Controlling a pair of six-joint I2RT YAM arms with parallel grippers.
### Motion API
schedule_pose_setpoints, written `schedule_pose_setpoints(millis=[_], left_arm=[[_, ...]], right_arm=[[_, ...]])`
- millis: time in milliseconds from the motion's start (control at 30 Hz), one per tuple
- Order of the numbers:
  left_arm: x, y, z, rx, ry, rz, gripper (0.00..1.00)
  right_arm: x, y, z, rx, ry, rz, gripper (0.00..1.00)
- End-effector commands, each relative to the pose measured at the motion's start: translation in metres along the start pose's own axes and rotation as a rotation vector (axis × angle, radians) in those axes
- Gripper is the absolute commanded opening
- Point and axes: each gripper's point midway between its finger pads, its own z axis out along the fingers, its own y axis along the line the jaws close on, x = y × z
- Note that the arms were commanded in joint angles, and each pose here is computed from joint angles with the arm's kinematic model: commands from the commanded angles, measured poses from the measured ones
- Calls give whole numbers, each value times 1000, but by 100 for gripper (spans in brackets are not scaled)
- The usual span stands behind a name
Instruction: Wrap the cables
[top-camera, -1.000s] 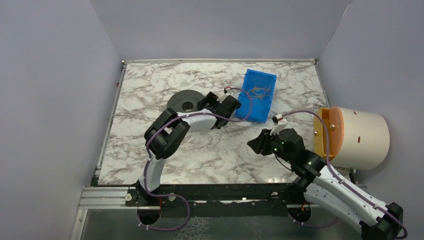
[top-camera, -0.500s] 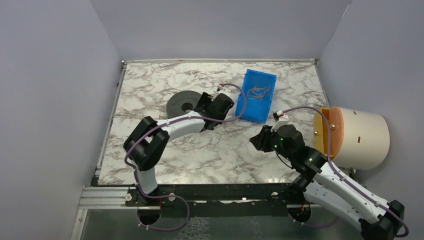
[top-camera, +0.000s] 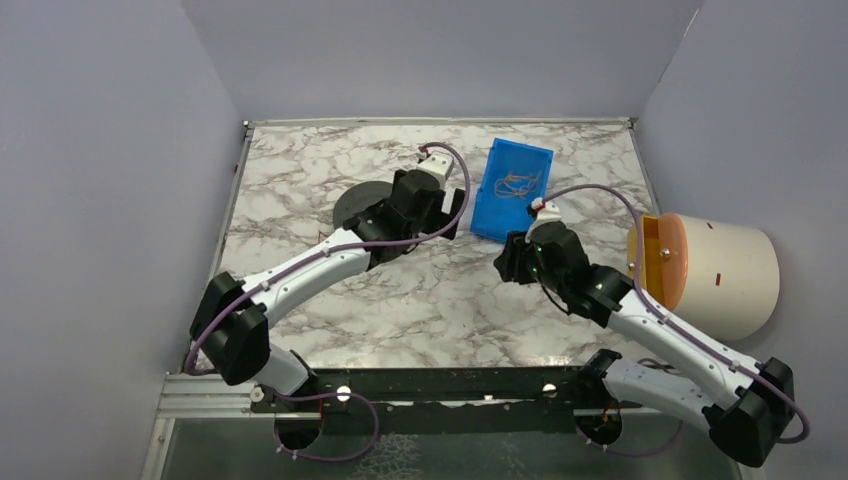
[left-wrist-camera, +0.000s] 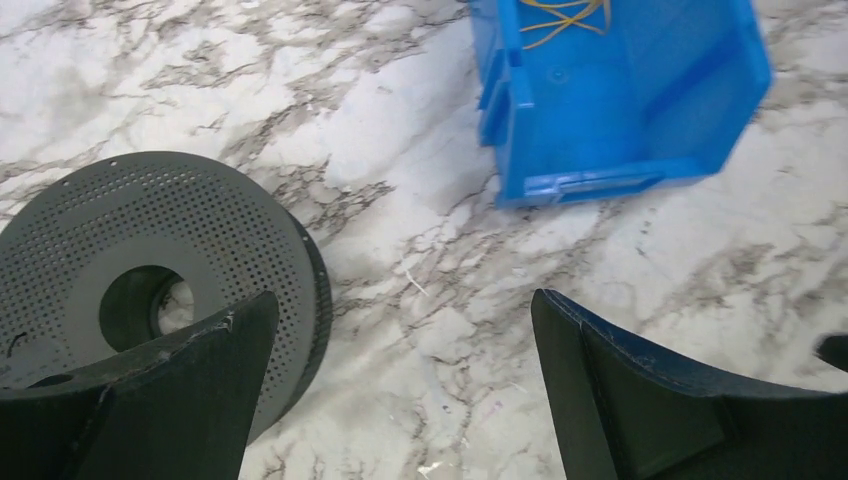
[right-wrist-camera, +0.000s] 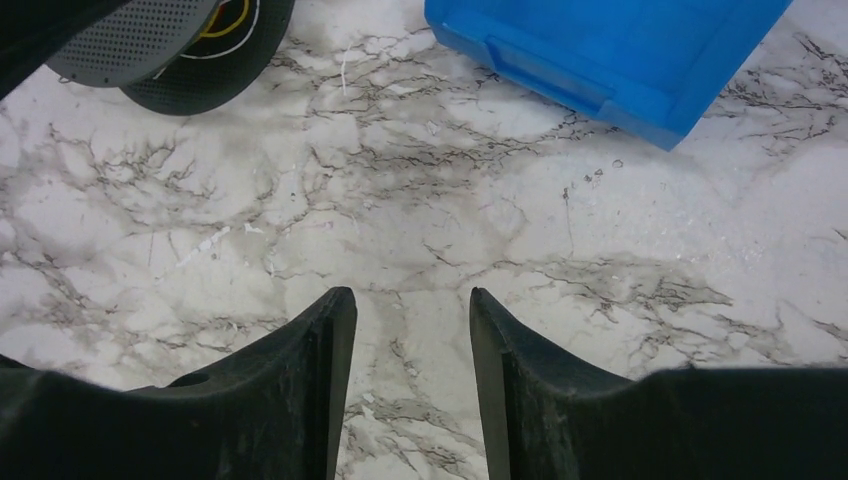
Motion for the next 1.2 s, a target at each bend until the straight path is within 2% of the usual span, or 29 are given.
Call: schedule_pose_setpoints(millis=[0,167,333,400,600,733,900,1067,1167], left_arm=[[-9,-29,-30,188,29,-69,99],[-24,-35,-58,290,51,-80,99],[-34,-26,-72,431,76,-163,99],[-39,-14,-74,451,74,-203,99],[-44,53,-65,280,48,-303,99],[-29,99,-56,98,79,-427,99],[-16,128,-55,-52,95,-412,99],[-14,146,-63,-156,65,-402,99],[-16,155,-72,-197,25,-368,99]], right_arm=[[-18,6,8,23,-8,-28,53],[-29,12,22,39,22,-62,61],[-46,4,33,72,42,-49,78],[-53,-3,38,84,57,-26,82],[-85,-37,45,71,61,95,93],[-106,-60,39,97,25,197,94],[-122,-73,20,190,-58,245,99],[-121,-51,3,50,-116,227,100],[-112,-43,-5,4,-89,214,100]])
